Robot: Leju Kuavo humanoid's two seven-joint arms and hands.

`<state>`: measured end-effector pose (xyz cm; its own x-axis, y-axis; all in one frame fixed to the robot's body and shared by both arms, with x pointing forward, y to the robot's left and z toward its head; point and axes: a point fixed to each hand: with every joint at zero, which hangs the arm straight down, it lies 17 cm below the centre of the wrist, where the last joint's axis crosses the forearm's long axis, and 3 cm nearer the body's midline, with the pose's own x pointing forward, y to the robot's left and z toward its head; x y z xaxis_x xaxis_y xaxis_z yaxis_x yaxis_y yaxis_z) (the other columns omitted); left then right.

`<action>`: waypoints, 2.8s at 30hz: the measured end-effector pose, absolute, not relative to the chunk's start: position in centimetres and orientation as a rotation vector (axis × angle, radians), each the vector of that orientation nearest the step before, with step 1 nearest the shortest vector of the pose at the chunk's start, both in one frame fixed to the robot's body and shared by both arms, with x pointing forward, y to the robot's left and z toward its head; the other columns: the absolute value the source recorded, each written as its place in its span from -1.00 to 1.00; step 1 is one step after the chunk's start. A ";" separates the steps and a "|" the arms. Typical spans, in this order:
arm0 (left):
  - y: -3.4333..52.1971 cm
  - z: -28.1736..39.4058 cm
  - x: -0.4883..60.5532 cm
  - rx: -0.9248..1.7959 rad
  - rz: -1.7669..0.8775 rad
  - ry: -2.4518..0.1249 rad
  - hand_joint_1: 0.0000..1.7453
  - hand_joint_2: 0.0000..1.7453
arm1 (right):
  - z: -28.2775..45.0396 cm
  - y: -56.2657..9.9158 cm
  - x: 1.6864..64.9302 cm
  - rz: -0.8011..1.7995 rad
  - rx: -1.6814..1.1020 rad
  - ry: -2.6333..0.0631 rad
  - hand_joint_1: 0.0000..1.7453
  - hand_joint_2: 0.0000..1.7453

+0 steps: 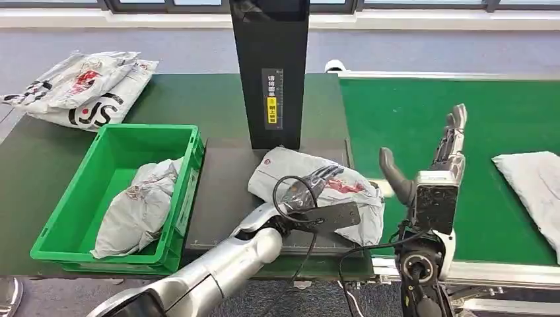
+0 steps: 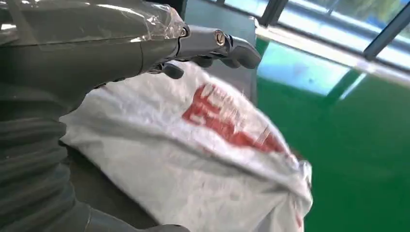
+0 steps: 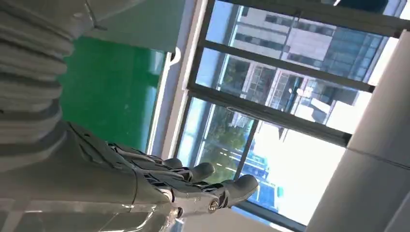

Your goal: Moved the parcel from conveyor to table for the left to box.

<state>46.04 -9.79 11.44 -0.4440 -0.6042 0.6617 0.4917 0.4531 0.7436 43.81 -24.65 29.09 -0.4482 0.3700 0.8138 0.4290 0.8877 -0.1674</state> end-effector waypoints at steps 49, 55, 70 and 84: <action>-3.8 3.6 47.2 0.682 -1.664 -1.342 1.00 1.00 | 30.2 -23.2 44.3 -0.080 -0.493 -2.116 -1.00 1.00; -3.5 3.5 47.3 0.691 -1.661 -1.342 1.00 1.00 | 30.8 -23.3 44.4 -0.102 -0.479 -2.135 -1.00 1.00; -3.6 5.1 48.0 0.736 -1.610 -1.427 1.00 1.00 | 30.8 -23.6 44.3 -0.120 -0.488 -2.134 -1.00 1.00; 7.9 27.0 55.7 1.324 -1.215 -1.898 1.00 1.00 | 26.4 -26.7 43.4 -0.098 -0.596 -2.019 -1.00 1.00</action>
